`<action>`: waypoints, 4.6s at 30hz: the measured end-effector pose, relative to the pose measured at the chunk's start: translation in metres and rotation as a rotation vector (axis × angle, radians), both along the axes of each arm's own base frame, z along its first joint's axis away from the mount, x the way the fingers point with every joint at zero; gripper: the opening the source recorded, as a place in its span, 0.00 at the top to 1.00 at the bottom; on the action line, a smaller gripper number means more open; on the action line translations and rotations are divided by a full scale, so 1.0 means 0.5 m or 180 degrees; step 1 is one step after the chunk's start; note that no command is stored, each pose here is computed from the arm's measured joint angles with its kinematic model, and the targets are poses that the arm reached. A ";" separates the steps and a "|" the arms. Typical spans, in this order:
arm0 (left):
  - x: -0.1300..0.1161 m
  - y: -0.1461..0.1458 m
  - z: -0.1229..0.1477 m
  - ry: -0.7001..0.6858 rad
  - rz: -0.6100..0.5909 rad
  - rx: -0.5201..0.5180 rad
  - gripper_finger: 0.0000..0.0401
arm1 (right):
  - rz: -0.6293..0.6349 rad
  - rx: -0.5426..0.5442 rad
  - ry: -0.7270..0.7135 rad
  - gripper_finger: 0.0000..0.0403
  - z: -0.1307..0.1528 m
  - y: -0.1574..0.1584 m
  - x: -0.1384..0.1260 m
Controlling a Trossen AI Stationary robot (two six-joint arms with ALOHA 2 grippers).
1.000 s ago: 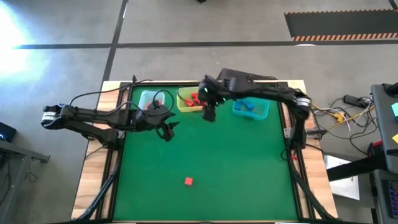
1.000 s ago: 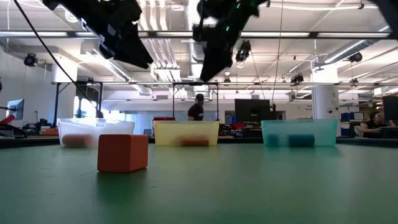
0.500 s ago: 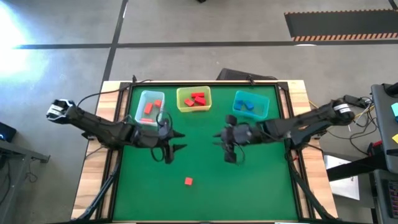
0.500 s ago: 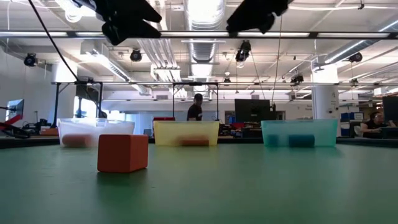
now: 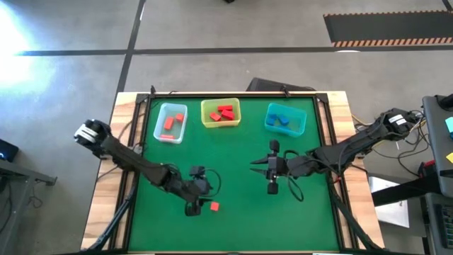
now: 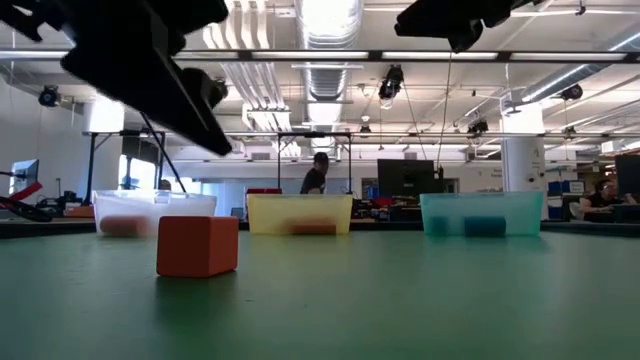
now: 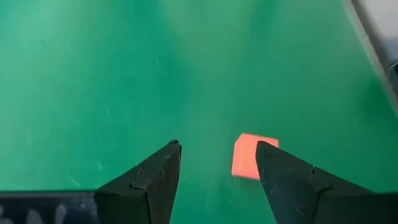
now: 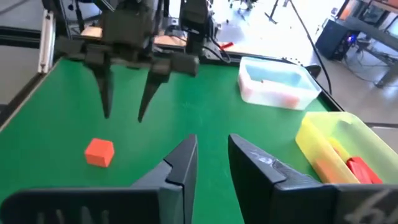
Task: Sort & place blocks by color
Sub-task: Put the orange block into the transparent bin, then return to Home Position
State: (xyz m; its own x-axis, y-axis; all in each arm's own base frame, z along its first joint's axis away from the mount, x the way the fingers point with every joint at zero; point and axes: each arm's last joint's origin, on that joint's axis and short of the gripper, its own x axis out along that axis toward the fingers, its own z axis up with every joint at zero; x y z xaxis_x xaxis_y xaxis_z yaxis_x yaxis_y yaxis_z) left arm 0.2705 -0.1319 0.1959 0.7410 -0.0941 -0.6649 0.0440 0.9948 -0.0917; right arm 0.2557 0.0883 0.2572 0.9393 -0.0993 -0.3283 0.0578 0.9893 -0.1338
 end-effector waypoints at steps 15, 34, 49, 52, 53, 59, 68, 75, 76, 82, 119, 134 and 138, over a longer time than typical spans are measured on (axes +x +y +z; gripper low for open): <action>0.039 -0.021 -0.067 0.0225 -0.0068 0.0179 0.24 | 0.0000 -0.0008 0.0050 0.82 -0.009 0.000 0.001; 0.036 -0.025 -0.090 0.0120 -0.0226 -0.0172 0.24 | 0.0005 -0.0043 0.0104 0.81 -0.020 0.000 -0.001; 0.039 -0.025 -0.120 0.0138 -0.0092 -0.0139 0.39 | -0.0052 -0.0088 0.0135 0.81 -0.029 -0.004 -0.003; 0.039 -0.025 -0.120 0.0136 -0.0091 -0.0138 0.47 | -0.0054 -0.0093 0.0137 0.81 -0.029 -0.004 -0.003; 0.039 -0.024 -0.120 0.0136 -0.0089 -0.0137 0.50 | -0.0054 -0.0092 0.0136 0.81 -0.029 -0.004 -0.003; 0.039 -0.023 -0.116 0.0119 -0.0083 -0.0143 0.70 | -0.0053 -0.0098 0.0137 0.81 -0.029 -0.004 -0.003; 0.028 0.042 -0.080 0.0317 0.0092 0.0154 0.71 | -0.0047 -0.0120 0.0140 0.81 -0.029 -0.004 -0.003; -0.044 0.223 0.004 0.0718 0.1634 0.1107 0.71 | -0.0048 -0.0116 0.0139 0.81 -0.029 -0.004 -0.003; -0.057 0.251 0.023 0.0608 0.2025 0.1181 0.71 | -0.0047 -0.0116 0.0140 0.81 -0.029 -0.004 -0.003; -0.136 0.383 0.069 0.0443 0.3429 0.1205 0.71 | -0.0052 -0.0105 0.0136 0.81 -0.029 -0.004 -0.003; -0.264 0.268 -0.019 -0.1160 0.0875 0.0667 0.61 | -0.0210 -0.0419 -0.0489 0.89 -0.136 -0.158 -0.150; -0.318 0.270 -0.092 -0.1681 0.0872 0.0579 0.99 | -0.0475 -0.0635 -0.1095 0.92 -0.118 -0.176 -0.278; -0.320 0.270 -0.088 -0.1744 0.0850 0.0635 0.99 | -0.0473 -0.0592 -0.1152 0.92 -0.116 -0.177 -0.299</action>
State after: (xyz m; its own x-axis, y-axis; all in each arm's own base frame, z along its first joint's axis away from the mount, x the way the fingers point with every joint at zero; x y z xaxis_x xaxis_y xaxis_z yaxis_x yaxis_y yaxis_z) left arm 0.1103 0.0031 0.1519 0.9591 0.2272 -0.1688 -0.2197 0.9736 0.0617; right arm 0.1060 -0.0003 0.1992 0.9617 -0.2684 0.0558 0.2737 0.9277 -0.2539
